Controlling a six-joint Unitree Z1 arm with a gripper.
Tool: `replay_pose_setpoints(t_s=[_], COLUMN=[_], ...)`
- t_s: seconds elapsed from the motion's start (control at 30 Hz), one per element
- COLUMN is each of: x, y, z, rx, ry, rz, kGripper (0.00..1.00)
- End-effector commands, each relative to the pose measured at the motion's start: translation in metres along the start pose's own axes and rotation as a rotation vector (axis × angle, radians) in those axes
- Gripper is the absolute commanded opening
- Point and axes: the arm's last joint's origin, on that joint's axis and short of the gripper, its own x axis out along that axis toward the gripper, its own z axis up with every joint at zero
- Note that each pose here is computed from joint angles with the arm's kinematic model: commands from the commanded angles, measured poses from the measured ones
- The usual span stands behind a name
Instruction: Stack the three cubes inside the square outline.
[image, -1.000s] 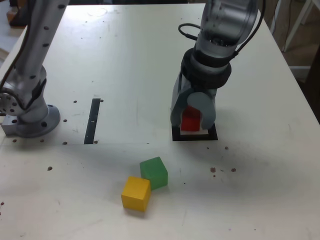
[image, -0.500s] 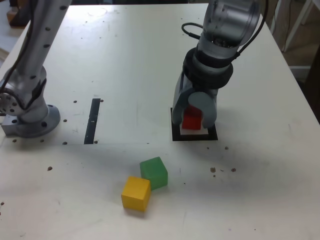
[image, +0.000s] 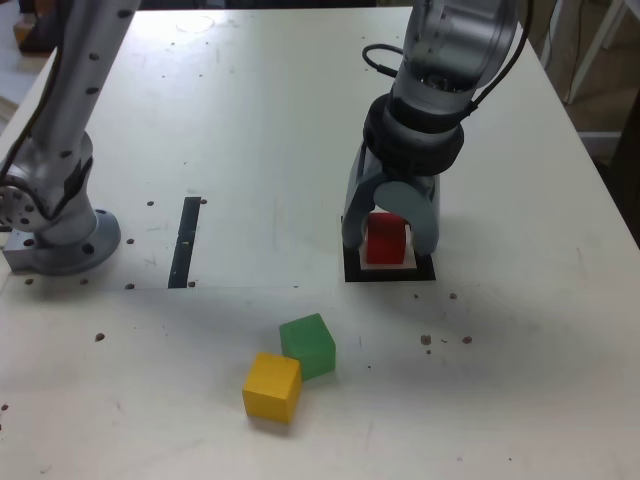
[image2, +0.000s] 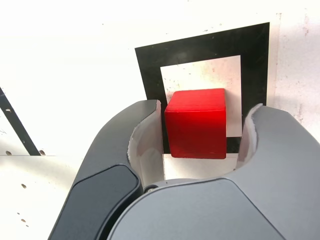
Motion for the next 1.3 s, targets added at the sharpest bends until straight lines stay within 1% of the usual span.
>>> replay_pose_setpoints(t_s=[0.0, 0.07, 0.13, 0.23, 0.37, 0.47, 0.6, 0.7, 0.83, 1.0, 1.17, 1.27], x=[-0.005, -0.008, -0.017, -0.034, -0.054, -0.062, -0.066, -0.065, -0.061, -0.056, -0.050, -0.051], y=[0.002, 0.003, 0.004, 0.004, -0.003, -0.015, -0.031, -0.044, -0.062, -0.086, -0.104, -0.117], z=[-0.004, -0.007, -0.016, -0.035, -0.063, -0.077, -0.096, -0.110, -0.120, -0.131, -0.147, -0.155], rx=[-0.004, -0.006, -0.005, 0.016, 0.110, 0.197, 0.280, 0.324, 0.355, 0.362, 0.327, 0.297], ry=[-0.010, -0.015, -0.026, -0.055, -0.097, -0.107, -0.104, -0.093, -0.085, -0.069, -0.044, -0.042], rz=[-0.006, -0.009, -0.010, -0.014, -0.016, 0.001, 0.054, 0.085, 0.099, 0.088, 0.055, 0.038], kGripper=[0.99, 0.99, 0.99, 0.99, 0.99, 0.99, 0.99, 0.99, 0.99, 0.98, 0.98, 0.98])
